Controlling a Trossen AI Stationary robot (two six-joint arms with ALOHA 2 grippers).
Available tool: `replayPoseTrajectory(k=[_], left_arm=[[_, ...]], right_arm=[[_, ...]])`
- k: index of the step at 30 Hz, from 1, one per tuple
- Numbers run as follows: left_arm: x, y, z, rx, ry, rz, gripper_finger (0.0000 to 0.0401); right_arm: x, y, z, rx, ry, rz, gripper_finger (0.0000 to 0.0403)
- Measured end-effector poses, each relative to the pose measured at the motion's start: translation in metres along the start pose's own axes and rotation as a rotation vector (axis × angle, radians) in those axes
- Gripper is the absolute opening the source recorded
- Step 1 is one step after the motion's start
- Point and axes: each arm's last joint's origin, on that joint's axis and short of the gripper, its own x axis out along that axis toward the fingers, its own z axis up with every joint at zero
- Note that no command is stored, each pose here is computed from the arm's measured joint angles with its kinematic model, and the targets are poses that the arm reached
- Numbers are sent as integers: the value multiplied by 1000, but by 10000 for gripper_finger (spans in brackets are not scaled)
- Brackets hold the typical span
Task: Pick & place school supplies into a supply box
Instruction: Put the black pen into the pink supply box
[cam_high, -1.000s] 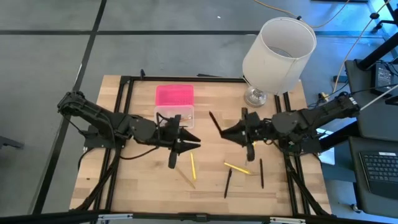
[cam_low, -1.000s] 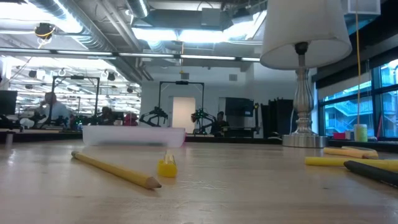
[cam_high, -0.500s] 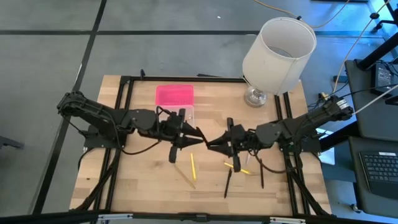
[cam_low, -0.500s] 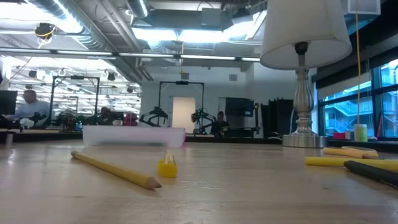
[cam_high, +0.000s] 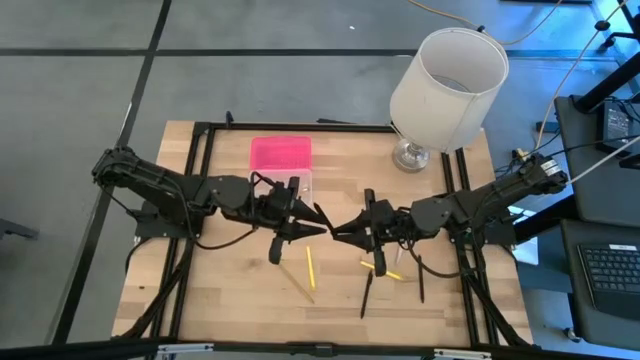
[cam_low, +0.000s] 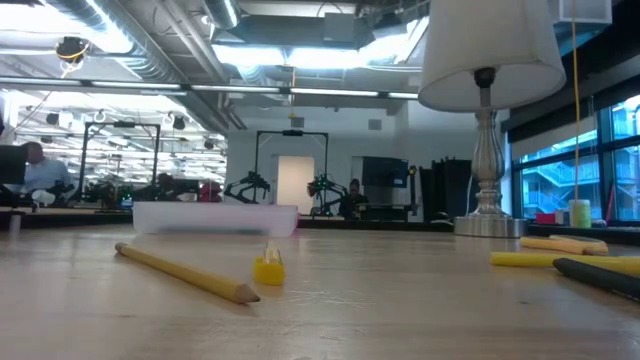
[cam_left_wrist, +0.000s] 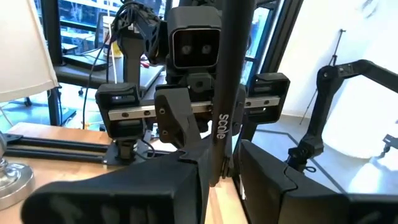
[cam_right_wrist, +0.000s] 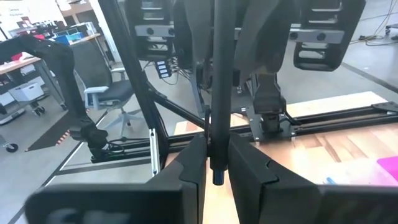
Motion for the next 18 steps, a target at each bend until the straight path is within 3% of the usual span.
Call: replayPoseTrajectory(k=[18], left_arm=[[0, -2, 10, 54, -99, -30, 74]], right_arm=[[0, 0, -1, -1, 8, 0, 56]])
